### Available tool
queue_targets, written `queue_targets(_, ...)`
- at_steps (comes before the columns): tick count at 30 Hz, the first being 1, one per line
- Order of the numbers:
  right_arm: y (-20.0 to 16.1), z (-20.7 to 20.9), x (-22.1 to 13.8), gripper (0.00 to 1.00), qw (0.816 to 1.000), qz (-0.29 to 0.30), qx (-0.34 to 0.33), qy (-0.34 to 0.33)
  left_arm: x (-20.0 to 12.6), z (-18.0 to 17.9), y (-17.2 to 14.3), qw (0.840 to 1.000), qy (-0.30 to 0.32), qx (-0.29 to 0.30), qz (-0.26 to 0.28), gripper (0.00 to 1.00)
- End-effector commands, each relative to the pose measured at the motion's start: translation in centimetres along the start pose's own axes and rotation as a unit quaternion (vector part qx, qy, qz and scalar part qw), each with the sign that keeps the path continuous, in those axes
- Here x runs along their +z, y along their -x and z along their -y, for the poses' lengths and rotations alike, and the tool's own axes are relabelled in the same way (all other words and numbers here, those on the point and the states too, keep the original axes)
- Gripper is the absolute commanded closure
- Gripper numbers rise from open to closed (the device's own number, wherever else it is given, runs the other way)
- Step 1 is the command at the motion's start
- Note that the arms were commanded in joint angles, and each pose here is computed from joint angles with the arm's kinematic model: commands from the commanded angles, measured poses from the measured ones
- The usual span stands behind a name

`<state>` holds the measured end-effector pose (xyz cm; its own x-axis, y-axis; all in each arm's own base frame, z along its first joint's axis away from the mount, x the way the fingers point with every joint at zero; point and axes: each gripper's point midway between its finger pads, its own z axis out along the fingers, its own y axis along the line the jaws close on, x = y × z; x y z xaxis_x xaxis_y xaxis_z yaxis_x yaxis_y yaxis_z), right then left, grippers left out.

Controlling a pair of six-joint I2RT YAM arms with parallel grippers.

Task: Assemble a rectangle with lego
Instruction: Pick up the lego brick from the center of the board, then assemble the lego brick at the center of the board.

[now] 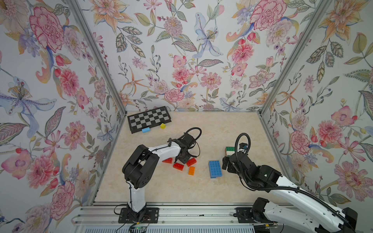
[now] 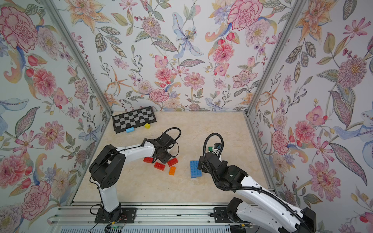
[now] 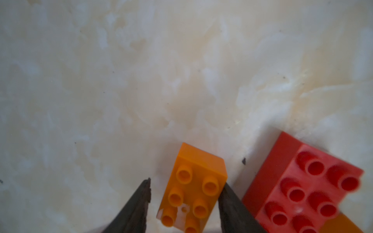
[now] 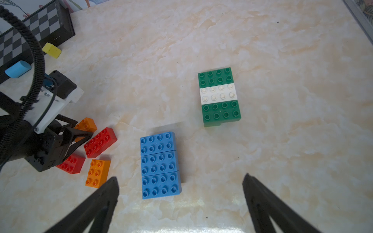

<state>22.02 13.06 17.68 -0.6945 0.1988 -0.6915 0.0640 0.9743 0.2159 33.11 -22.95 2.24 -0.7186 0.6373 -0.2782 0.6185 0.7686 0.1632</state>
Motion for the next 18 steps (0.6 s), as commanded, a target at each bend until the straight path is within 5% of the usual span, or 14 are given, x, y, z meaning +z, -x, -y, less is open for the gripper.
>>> queue_targets(1,-0.4,0.9,-0.1,0.00,1.000,-0.004,0.010,-0.009,0.3,-0.5,-0.5,1.000,-0.002,-0.017,-0.007,0.63)
queue_targets(9,-0.3,1.0,-0.2,0.00,1.000,-0.004,0.003,-0.007,-4.0,-1.3,3.0,0.993,-0.010,-0.087,0.077,0.79)
queue_targets(18,-0.4,0.8,-0.2,0.00,1.000,-0.011,-0.008,-0.003,-10.1,1.5,2.0,0.951,-0.090,-0.238,0.176,0.81)
